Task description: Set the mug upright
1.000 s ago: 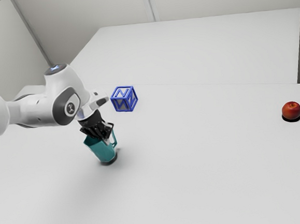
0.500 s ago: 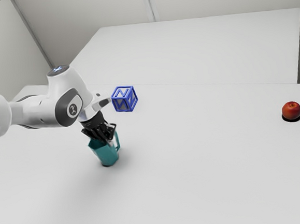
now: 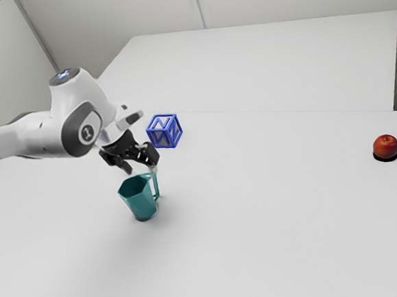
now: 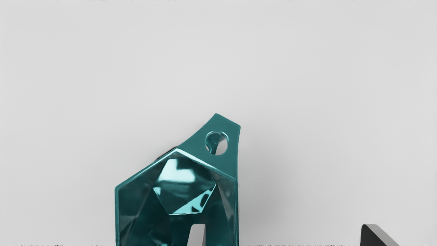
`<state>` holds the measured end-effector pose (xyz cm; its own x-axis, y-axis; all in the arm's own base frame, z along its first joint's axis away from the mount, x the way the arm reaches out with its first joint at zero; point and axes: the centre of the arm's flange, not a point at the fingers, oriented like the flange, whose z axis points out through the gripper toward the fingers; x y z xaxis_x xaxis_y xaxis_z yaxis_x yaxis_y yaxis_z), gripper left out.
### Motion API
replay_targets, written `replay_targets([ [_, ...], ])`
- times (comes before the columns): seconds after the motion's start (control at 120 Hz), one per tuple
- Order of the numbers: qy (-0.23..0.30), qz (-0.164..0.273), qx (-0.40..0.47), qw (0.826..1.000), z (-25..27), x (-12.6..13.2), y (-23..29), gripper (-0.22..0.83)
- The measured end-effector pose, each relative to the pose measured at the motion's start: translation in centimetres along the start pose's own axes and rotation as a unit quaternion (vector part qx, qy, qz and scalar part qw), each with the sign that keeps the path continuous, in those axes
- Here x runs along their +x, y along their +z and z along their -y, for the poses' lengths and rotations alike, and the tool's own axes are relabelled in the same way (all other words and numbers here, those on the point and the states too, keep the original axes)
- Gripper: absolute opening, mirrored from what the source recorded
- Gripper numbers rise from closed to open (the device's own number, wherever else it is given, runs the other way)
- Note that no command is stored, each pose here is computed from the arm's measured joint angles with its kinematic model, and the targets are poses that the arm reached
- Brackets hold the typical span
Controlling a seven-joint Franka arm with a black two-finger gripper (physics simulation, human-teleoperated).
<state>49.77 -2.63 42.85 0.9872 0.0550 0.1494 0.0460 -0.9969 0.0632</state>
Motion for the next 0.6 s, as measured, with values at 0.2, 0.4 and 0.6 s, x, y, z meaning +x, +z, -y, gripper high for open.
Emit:
replay_targets([
  [0.2, 0.005, 0.002, -0.004, 1.0, -0.9, 1.8, -4.3, 0.55],
  [0.4, 0.007, 0.021, -0.009, 1.0, -1.3, 4.2, -8.5, 0.58],
  [0.6, 0.013, 0.046, -0.012, 0.999, -1.9, 6.1, -11.2, 0.59],
])
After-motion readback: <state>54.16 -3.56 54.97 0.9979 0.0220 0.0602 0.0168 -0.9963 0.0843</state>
